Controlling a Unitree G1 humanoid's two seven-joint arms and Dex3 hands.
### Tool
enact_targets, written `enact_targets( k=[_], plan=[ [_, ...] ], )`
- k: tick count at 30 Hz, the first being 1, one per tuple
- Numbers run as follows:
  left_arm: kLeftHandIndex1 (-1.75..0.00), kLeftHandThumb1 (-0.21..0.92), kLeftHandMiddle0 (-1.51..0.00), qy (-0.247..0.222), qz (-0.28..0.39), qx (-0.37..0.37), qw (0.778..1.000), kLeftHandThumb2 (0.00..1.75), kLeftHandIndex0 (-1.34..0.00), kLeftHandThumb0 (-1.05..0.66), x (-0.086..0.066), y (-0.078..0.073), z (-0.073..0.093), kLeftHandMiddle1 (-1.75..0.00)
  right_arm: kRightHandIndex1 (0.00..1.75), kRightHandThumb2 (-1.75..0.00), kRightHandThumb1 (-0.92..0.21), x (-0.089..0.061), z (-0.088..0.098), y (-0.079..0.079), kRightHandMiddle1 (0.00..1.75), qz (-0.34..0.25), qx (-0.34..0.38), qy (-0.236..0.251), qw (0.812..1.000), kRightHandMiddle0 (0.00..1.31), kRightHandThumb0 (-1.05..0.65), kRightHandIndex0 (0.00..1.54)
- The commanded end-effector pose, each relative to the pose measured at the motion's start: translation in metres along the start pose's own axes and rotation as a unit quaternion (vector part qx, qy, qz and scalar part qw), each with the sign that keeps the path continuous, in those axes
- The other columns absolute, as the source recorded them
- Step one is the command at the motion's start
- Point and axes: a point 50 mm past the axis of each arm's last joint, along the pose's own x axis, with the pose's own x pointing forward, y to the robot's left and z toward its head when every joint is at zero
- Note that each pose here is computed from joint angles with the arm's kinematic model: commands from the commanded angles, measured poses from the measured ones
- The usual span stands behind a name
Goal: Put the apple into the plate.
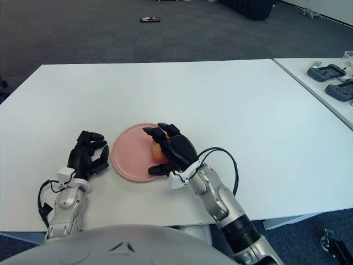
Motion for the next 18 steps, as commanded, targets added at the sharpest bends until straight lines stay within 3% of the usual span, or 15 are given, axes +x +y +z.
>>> enact_targets(
  k=[1, 9, 18],
  plan=[
    [-1.75, 0.55, -0.48, 0.035, 0.006, -0.005, 0.999, 0.97, -0.34, -0.01, -0.003, 0.001, -0.011, -1.51, 0.0, -0.58, -0.92, -0.001, 0.001, -0.002, 0.0, -0.002, 0.011, 0.005, 1.0, 0.0, -1.05, 0.0],
    [-1.75, 0.55, -0.47, 0.037, 0.007, -0.004, 0.999, 0.97, -0.35, -0.01, -0.003, 0.001, -0.011, -1.51, 0.0, -0.5, -0.92, -0.003, 0.001, -0.003, 0.0, -0.019, 0.019, 0.007, 1.0, 0.0, -1.05, 0.0],
    [-1.75, 0.55, -0.47, 0.035, 0.006, -0.002, 0.999, 0.98, -0.36, -0.01, -0.003, 0.001, -0.01, -1.52, 0.0, -0.56, -0.92, -0.011, -0.002, -0.007, 0.0, -0.095, 0.072, -0.003, 0.993, 0.0, -1.05, 0.0]
  ],
)
